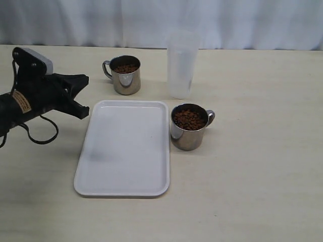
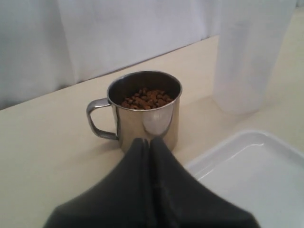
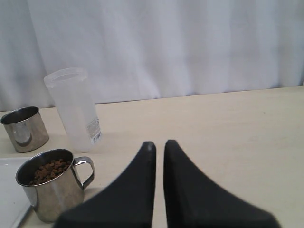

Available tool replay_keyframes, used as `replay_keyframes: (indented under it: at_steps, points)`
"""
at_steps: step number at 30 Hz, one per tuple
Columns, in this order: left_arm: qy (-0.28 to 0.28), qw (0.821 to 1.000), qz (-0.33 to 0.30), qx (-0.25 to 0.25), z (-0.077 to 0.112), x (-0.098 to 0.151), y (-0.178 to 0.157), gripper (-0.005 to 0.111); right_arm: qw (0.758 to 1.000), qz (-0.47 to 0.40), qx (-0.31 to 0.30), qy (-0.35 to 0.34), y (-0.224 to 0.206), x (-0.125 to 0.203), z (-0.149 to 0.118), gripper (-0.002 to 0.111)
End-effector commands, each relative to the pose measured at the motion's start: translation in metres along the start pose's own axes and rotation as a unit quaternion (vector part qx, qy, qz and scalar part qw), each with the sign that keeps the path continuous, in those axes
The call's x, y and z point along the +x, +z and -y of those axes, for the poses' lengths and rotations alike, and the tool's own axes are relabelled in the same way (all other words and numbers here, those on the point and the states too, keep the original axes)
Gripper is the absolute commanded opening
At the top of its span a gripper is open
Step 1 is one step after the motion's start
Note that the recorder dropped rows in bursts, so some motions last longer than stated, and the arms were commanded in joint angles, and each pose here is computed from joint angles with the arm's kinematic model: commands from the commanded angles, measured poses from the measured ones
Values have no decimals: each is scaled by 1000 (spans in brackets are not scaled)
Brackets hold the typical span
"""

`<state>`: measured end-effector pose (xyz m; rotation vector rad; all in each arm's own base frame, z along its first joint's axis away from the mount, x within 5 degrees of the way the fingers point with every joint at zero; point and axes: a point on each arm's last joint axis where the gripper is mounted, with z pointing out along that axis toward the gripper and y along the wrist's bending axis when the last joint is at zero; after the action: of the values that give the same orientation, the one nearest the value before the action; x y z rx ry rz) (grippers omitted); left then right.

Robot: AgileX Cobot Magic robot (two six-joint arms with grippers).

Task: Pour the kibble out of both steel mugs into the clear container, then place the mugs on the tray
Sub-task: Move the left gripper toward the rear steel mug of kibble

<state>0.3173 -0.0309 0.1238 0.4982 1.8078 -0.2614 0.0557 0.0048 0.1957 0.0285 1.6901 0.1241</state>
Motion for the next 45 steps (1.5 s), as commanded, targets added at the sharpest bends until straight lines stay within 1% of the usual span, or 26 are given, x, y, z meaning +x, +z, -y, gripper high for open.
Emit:
replay_keyframes:
  at_steps: [1, 4, 6, 7, 8, 9, 11, 12, 15, 17, 18, 22, 28, 35, 39, 43, 45]
  points:
    - [8, 999, -5, 34, -6, 15, 23, 0, 1000, -2, -2, 1, 0, 1, 0, 5]
    - [-15, 999, -9, 32, -12, 20, 35, 0, 1000, -2, -2, 1, 0, 1, 0, 5]
    - [-50, 999, -8, 15, -16, 19, 37, 1, 1000, -2, -2, 1, 0, 1, 0, 5]
    - [-60, 998, -13, 3, -16, 20, 38, 6, 1000, -2, -2, 1, 0, 1, 0, 5]
    - [-60, 998, -15, 2, -14, 20, 39, 9, 1000, -2, -2, 1, 0, 1, 0, 5]
    - [-64, 998, -19, -1, -10, 20, 42, 19, 1000, -2, -2, 1, 0, 1, 0, 5]
    - [-61, 998, -19, 8, -3, 19, 44, 33, 1000, -2, -2, 1, 0, 1, 0, 5]
    - [-56, 998, -18, 13, 0, 17, 47, 38, 1000, -2, -2, 1, 0, 1, 0, 5]
    - [-82, 996, -16, -18, 1, 16, 53, 54, 1000, -2, -2, 1, 0, 1, 0, 5]
    - [-77, 997, -22, -9, 7, 21, 58, 63, 1000, -2, -2, 1, 0, 1, 0, 5]
    - [-69, 997, -18, -2, 10, 22, 60, 64, 1000, -2, -2, 1, 0, 1, 0, 5]
    - [-73, 997, 1, -2, 11, 22, 62, 64, 1000, -2, -2, 1, 0, 1, 0, 5]
    - [-99, 995, 10, -30, 7, 28, 63, 64, 1000, -2, -2, 1, 0, 1, 0, 5]
    - [-102, 994, 42, -17, 11, 34, 69, 64, 1000, -2, -2, 1, 0, 1, 0, 5]
    - [-87, 995, 44, 4, 14, 32, 78, 64, 1000, -2, -2, 1, 0, 1, 0, 5]
    - [-77, 997, 7, 5, 18, 29, 91, 64, 1000, -2, -2, 1, 0, 1, 0, 5]
    - [-77, 997, 1, 3, 20, 26, 96, 64, 1000, -2, -2, 1, 0, 1, 0, 5]
